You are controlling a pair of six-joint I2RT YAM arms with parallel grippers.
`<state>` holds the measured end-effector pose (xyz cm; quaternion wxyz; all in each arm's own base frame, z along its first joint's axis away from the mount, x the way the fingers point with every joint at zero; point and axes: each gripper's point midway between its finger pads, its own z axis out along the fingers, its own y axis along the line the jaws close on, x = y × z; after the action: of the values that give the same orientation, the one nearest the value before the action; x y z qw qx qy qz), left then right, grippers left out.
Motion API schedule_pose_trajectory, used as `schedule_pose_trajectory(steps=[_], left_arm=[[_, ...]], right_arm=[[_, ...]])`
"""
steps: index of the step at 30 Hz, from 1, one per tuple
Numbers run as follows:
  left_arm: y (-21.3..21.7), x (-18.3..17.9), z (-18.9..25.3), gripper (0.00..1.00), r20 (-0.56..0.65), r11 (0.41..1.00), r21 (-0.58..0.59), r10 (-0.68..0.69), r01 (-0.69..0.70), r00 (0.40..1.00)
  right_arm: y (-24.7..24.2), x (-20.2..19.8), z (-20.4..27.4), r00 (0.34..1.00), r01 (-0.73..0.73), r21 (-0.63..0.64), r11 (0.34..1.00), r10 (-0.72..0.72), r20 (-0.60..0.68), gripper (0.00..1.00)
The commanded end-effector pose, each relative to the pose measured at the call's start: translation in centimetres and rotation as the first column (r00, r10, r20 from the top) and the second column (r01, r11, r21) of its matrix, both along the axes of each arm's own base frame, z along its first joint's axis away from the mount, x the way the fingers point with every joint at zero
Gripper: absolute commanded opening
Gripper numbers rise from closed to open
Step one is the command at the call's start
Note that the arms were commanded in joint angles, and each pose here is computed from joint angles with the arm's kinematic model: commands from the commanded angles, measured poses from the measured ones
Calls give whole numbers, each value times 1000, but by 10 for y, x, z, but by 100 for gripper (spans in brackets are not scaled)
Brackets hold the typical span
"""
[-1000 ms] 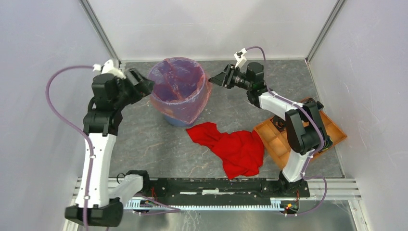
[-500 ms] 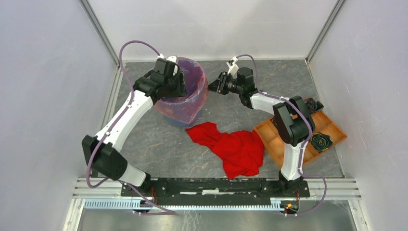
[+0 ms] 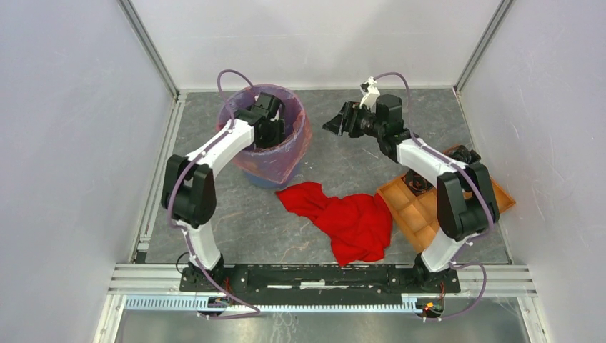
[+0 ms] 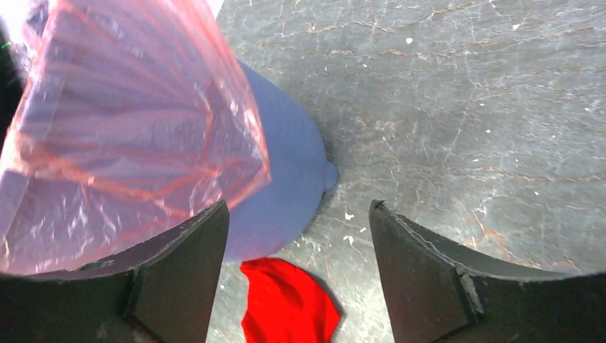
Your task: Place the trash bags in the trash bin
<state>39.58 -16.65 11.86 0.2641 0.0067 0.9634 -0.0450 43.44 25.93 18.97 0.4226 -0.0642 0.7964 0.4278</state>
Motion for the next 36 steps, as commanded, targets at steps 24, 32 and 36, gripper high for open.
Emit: schedule_pose_trajectory(steps=[24,32,36], left_arm=[[2,-12,124,86,251,981,-188,5,44,968],[-16,-57,210,99,419,909,-341,-81,239,904],[-3,-85,252,100,529,896,-352,-48,270,847]], right_arm=[[-51,-21,64,967,137,-326,935,-55,250,98],[-6,-27,112,947,115,-321,940,-7,320,98],[14,-30,132,941,138,-295,945,-33,336,98]])
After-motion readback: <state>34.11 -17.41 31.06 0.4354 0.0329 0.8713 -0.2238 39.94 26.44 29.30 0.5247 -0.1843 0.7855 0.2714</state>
